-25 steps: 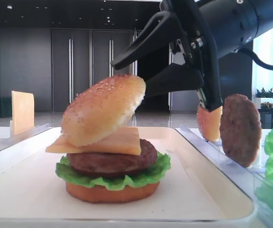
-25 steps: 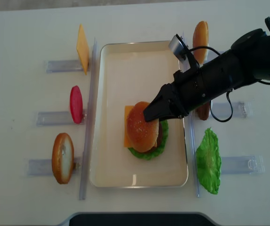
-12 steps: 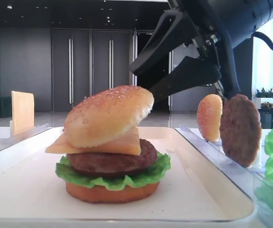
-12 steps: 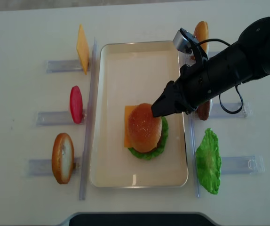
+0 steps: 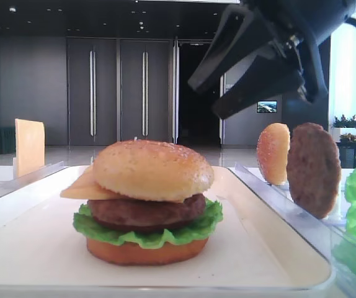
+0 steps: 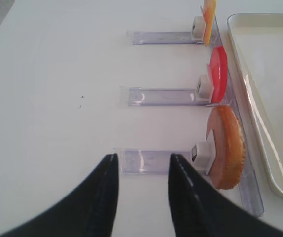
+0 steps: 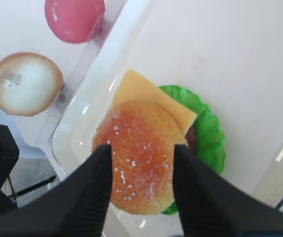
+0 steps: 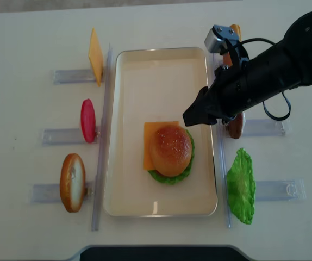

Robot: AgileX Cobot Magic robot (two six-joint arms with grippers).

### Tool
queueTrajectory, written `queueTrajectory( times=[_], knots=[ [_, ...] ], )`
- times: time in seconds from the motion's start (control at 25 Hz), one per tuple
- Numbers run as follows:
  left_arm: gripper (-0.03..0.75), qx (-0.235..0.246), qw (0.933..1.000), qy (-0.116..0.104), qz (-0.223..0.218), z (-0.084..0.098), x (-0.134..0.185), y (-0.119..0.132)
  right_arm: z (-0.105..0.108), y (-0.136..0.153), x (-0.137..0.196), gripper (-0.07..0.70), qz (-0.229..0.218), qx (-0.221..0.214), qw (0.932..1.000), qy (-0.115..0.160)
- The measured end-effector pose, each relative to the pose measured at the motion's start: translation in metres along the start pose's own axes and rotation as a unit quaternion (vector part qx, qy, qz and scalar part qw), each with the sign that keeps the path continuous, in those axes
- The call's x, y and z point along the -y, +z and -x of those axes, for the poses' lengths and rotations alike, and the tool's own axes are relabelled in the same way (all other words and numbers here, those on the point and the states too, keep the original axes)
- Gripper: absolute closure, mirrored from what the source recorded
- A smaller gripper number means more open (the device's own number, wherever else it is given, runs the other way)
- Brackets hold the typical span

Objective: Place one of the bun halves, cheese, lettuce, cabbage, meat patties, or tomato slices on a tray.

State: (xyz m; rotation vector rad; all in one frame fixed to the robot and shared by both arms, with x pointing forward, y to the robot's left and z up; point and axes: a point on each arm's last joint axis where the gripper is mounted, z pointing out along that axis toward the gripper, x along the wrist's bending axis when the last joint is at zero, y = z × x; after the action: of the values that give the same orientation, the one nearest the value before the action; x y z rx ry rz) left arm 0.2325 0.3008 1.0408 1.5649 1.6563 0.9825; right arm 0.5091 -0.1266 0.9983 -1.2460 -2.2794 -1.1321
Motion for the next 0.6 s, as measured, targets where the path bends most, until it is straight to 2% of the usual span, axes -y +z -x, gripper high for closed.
queueTrajectory(
  times=[0.16, 0.28, 0.36, 0.44, 0.48, 0.6],
  knots=[
    [0.451, 0.000, 1.0000, 0.000, 0.000, 0.000, 0.000, 0.000, -0.020, -0.025, -0.006, 0.317, 0.042, 0.016, 0.9984, -0.034],
    [0.451, 0.000, 1.0000, 0.000, 0.000, 0.000, 0.000, 0.000, -0.034, -0.045, -0.003, 0.317, 0.044, 0.039, 0.9968, -0.054],
    [0.451, 0.000, 1.0000, 0.000, 0.000, 0.000, 0.000, 0.000, -0.041, -0.060, 0.001, 0.317, 0.042, 0.070, 0.9954, -0.050],
    [0.451, 0.000, 1.0000, 0.000, 0.000, 0.000, 0.000, 0.000, -0.043, -0.073, 0.008, 0.317, 0.028, 0.120, 0.9913, -0.046],
    [0.451, 0.000, 1.0000, 0.000, 0.000, 0.000, 0.000, 0.000, -0.045, -0.081, 0.012, 0.317, 0.026, 0.143, 0.9888, -0.035],
    [0.451, 0.000, 1.0000, 0.000, 0.000, 0.000, 0.000, 0.000, -0.045, -0.104, 0.026, 0.317, 0.002, 0.230, 0.9732, -0.007]
  ],
)
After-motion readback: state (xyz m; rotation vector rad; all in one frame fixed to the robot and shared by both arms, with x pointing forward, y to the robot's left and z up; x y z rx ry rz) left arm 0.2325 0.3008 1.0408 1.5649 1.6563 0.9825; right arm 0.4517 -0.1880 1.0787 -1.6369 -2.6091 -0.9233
